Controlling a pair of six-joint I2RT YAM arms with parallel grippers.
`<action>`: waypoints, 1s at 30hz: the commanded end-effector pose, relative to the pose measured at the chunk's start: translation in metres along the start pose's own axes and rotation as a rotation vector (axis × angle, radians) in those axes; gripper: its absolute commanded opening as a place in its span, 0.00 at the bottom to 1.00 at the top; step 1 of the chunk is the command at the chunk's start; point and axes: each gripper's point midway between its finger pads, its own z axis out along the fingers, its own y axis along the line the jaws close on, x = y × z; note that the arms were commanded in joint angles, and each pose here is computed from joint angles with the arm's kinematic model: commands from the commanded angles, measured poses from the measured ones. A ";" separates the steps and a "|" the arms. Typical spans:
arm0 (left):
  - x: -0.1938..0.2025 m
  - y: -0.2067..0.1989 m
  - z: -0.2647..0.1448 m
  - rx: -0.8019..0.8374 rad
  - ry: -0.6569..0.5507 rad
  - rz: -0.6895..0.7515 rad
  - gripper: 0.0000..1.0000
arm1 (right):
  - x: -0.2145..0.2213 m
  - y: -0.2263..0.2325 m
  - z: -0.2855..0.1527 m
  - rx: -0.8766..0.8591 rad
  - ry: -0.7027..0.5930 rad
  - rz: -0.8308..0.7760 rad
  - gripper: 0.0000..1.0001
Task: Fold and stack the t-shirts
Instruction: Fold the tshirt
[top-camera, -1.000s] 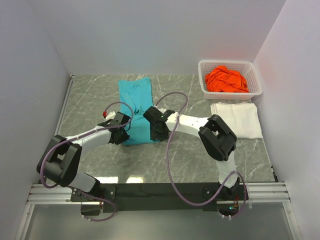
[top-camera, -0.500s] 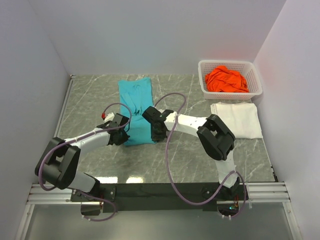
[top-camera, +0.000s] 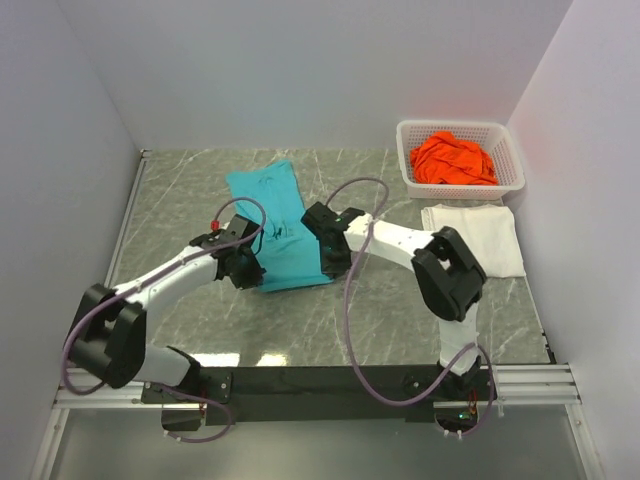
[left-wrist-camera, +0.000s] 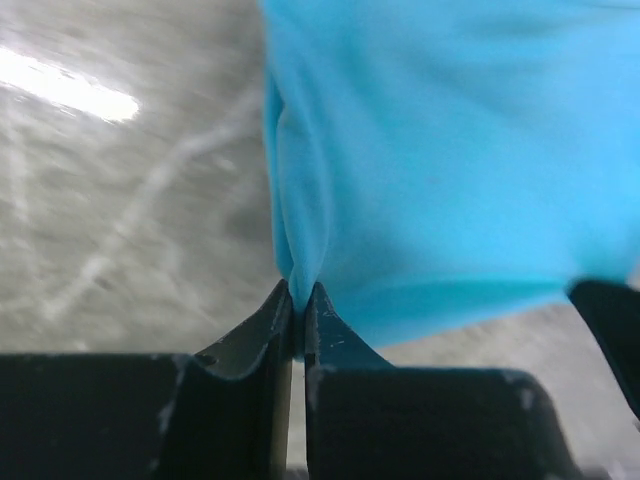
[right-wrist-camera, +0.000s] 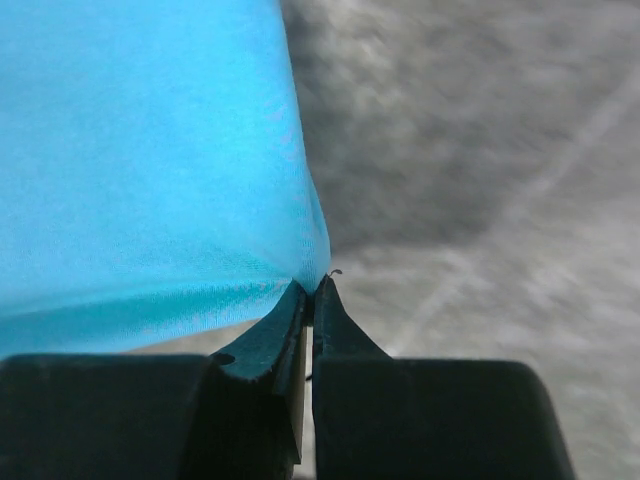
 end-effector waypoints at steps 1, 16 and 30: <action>0.019 -0.002 -0.044 0.047 0.074 0.045 0.01 | 0.008 -0.041 -0.048 0.078 -0.015 -0.083 0.00; 0.179 0.016 -0.124 0.273 0.419 0.120 0.01 | 0.143 -0.083 -0.128 0.016 0.128 -0.241 0.00; 0.118 0.026 -0.161 0.314 0.149 -0.257 0.00 | 0.075 -0.053 -0.187 -0.007 0.045 -0.370 0.00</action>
